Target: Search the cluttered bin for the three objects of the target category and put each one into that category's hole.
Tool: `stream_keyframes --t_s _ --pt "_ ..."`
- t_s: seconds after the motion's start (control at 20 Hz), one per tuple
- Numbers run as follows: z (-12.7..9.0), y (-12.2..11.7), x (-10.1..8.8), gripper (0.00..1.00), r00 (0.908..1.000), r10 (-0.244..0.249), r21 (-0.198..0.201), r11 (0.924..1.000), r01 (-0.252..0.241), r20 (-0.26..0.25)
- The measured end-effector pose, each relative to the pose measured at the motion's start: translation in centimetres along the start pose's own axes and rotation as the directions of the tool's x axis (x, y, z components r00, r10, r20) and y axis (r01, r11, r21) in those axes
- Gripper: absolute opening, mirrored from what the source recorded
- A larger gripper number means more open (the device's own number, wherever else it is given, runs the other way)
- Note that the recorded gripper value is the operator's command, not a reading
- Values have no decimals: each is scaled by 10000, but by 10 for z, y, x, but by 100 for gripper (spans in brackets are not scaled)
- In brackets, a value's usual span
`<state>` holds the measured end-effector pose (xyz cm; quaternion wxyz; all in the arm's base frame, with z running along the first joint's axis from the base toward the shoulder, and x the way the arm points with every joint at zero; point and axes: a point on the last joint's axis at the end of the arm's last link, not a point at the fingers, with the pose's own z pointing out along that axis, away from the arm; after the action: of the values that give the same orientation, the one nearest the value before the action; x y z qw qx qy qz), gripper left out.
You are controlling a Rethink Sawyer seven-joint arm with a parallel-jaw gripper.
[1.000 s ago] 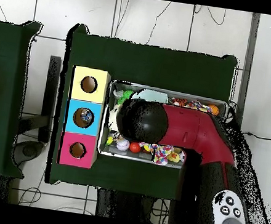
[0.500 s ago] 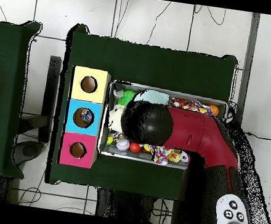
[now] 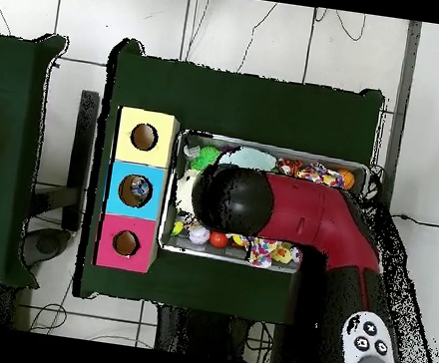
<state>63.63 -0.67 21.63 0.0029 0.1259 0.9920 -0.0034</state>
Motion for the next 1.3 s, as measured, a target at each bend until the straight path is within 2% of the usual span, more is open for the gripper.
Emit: stream_keyframes --t_s 0.75,0.8,1.3 --pt "11 46 22 0 9982 -499 94 9987 503 -327" --pt "11 49 23 100 9982 -495 84 9987 498 -336" --pt "11 41 24 100 9989 -312 215 9993 319 -359"
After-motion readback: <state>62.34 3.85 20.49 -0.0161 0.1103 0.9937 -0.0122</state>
